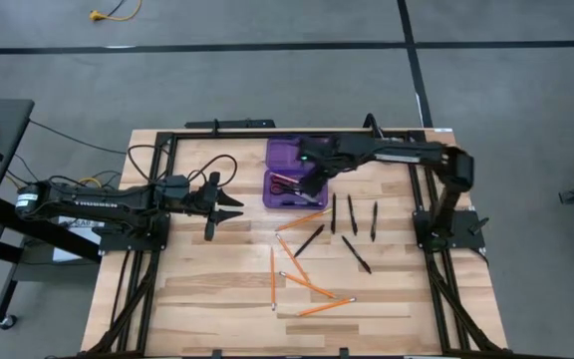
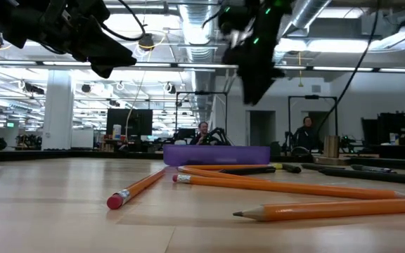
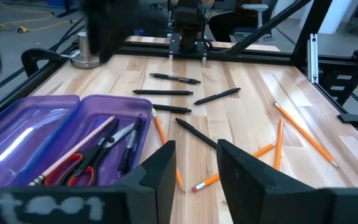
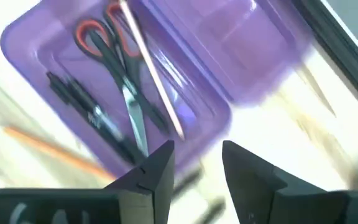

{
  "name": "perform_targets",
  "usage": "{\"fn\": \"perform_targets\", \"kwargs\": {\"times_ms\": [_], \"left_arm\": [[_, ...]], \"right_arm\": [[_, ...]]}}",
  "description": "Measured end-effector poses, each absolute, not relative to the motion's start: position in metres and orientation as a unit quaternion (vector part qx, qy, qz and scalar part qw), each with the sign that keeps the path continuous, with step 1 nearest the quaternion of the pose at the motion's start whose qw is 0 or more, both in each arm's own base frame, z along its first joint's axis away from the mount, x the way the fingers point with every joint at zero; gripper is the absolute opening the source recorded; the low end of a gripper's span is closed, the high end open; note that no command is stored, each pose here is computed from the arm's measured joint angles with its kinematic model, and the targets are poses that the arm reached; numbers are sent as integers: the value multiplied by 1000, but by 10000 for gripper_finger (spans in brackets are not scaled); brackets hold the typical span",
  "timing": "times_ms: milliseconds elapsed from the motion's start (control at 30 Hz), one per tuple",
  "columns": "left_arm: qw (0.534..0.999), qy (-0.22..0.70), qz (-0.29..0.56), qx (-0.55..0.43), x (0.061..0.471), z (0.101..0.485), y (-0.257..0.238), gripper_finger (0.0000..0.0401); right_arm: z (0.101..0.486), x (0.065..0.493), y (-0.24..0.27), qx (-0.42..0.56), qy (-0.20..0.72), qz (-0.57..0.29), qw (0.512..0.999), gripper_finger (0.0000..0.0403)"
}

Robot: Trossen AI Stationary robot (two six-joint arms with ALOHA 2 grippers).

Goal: Pick & place school supplies into a supply box
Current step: Put the transparent pen into the violet supply box

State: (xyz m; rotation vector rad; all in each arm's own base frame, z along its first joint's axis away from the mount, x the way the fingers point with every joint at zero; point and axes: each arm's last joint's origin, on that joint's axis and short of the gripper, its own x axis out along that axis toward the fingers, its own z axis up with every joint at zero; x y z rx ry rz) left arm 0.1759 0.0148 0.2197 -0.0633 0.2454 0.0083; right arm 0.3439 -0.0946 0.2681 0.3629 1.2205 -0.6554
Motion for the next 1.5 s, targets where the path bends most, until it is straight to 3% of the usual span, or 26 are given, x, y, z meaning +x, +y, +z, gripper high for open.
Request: {"fn": "perform_targets", "kwargs": {"times_ms": [133,267,633,833,1500], "left_arm": [[992,122,5,-34,176,220,15,104],[992,122,4,-35,176,220,15,104],[992,120,3,-36,176,220,15,104],[992,120,5,-47,176,220,15,104],[990,122,5,-63,176,220,14,104]], "right_arm": [[290,310,-85,204,568,-333,724,127],[288,275,-76,237,572,-363,696,127],[211,198,-49,356,550,-441,613,127],[184,190,-35,419,523,-428,607,127],[152,194,-25,417,567,-441,557,181]]}}
